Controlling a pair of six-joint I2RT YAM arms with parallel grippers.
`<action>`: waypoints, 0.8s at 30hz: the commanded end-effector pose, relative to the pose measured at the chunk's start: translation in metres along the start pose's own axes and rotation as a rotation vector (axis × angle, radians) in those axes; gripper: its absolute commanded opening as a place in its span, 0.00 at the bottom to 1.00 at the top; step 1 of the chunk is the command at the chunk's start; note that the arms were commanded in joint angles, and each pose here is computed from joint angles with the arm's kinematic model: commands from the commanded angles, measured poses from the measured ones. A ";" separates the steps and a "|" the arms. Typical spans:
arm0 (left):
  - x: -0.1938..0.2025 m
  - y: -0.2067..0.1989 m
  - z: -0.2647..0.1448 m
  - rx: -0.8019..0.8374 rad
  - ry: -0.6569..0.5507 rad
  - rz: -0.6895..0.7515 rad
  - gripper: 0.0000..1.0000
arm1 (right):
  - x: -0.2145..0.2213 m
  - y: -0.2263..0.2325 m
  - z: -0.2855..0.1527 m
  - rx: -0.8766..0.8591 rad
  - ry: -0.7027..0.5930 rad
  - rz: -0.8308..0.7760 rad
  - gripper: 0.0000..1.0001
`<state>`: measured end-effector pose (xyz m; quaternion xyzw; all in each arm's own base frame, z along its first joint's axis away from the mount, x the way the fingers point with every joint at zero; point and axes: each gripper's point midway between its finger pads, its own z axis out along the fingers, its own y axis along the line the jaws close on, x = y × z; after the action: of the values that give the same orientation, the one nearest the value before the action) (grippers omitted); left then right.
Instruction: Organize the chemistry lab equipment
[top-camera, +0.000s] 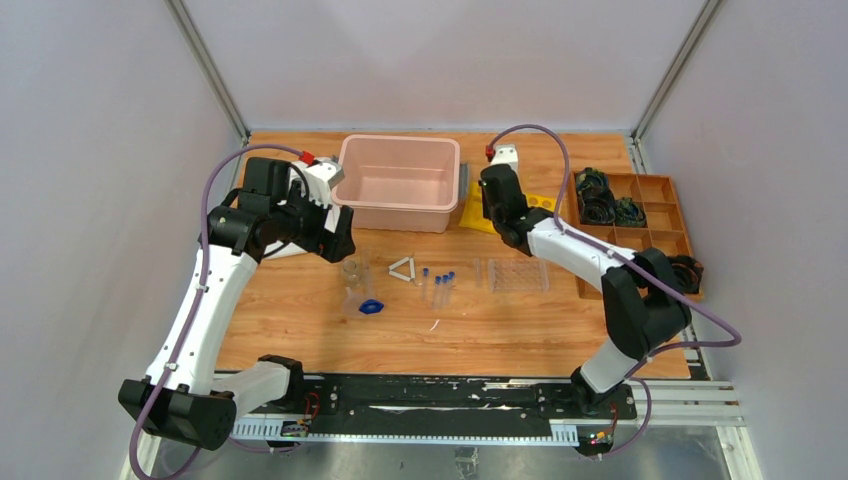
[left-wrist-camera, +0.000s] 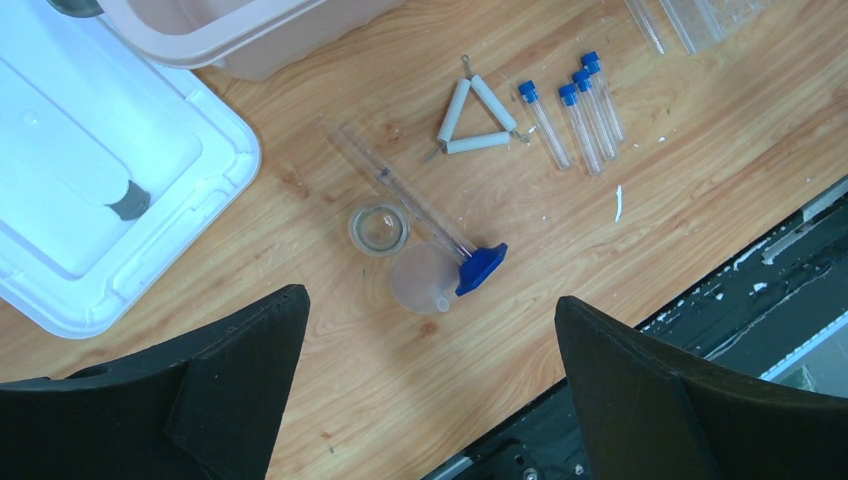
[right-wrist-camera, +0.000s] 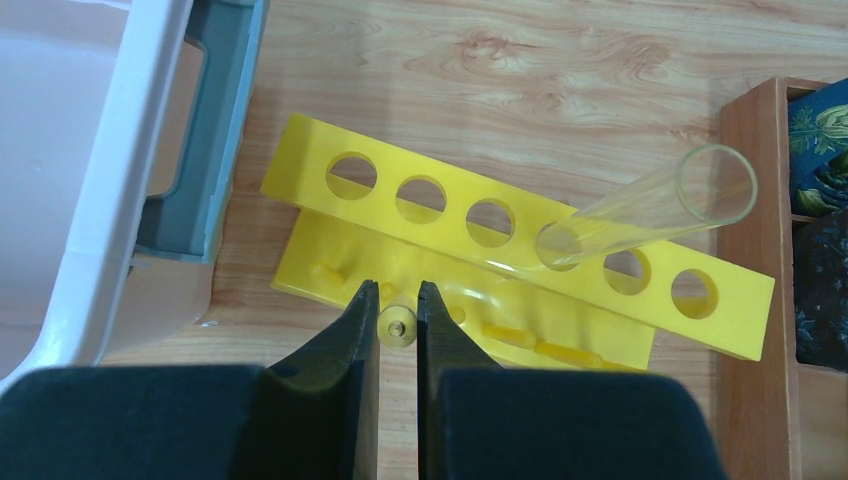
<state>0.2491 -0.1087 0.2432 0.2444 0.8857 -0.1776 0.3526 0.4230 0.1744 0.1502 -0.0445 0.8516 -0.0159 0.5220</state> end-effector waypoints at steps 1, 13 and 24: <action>-0.006 -0.001 -0.002 0.011 -0.023 0.020 1.00 | -0.012 0.005 0.006 0.001 -0.034 0.020 0.00; -0.007 -0.001 -0.002 0.010 -0.025 0.021 1.00 | -0.038 0.003 -0.012 -0.023 -0.100 0.060 0.00; -0.008 -0.002 -0.003 0.011 -0.028 0.022 1.00 | -0.041 0.006 -0.013 -0.038 -0.106 0.065 0.00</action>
<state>0.2492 -0.1085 0.2432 0.2474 0.8848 -0.1766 0.3531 0.4247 0.1773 0.1750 -0.0356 0.8350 0.0038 0.5491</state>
